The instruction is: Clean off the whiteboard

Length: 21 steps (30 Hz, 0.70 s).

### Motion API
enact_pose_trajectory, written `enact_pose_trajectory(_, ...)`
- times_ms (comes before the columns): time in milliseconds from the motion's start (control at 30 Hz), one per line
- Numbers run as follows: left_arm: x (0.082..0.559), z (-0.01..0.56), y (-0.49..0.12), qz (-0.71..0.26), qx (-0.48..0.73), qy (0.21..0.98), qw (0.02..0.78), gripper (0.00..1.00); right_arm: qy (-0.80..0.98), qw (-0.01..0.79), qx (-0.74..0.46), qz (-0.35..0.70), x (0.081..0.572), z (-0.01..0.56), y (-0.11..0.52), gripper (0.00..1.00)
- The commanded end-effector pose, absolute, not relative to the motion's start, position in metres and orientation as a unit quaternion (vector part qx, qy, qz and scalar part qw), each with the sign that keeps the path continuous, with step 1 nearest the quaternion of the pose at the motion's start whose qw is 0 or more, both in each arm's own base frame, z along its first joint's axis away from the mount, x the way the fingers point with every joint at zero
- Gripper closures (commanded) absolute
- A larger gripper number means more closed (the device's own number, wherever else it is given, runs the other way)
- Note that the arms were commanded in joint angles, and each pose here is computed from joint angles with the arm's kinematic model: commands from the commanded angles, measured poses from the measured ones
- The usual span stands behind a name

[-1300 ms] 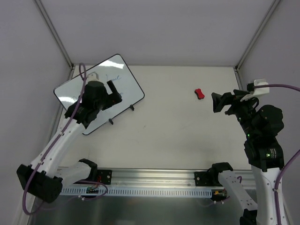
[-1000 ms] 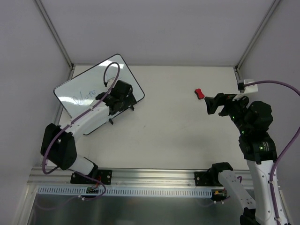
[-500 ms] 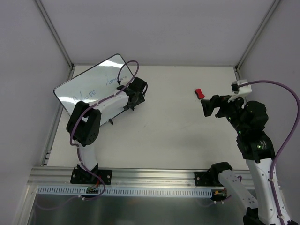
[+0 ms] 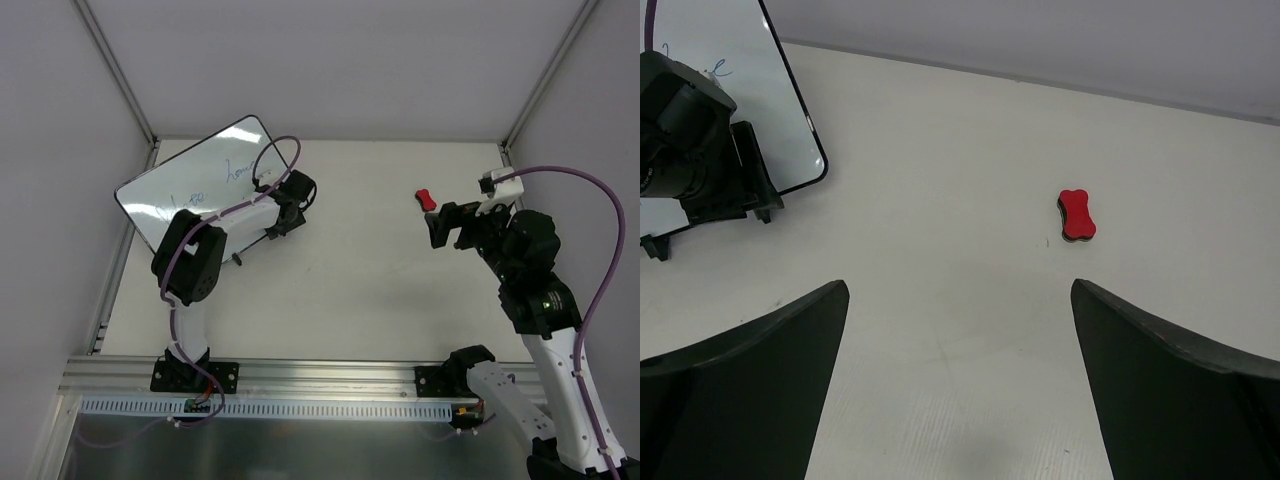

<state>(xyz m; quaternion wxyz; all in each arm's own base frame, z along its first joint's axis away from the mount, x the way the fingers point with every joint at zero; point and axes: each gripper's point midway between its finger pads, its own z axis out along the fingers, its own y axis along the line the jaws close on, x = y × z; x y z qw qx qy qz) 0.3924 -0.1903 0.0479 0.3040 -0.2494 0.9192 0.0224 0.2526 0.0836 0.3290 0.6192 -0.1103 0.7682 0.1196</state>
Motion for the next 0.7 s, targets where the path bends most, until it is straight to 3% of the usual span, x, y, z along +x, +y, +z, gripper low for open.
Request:
enact_pose_trajectory(0, 0.396, 0.050, -0.195, 0.023, -0.259, 0.915, 0.308, 0.46, 0.756, 0.636, -0.115, 0.106, 0.257, 0.337, 0.082, 0.01)
enact_pose_trajectory(367, 0.405, 0.042, -0.196, 0.037, -0.258, 0.914, 0.311, 0.53, 0.755, 0.637, -0.120, 0.101, 0.254, 0.334, 0.081, 0.01)
enact_pose_trajectory(500, 0.406, 0.039, -0.196, 0.039, -0.256, 0.915, 0.309, 0.61, 0.754, 0.638, -0.122, 0.099, 0.254, 0.334, 0.081, 0.01)
enact_pose_trajectory(667, 0.403, 0.034, -0.200, 0.035, -0.251, 0.920, 0.299, 0.81, 0.754, 0.638, -0.123, 0.098, 0.254, 0.334, 0.081, 0.01)
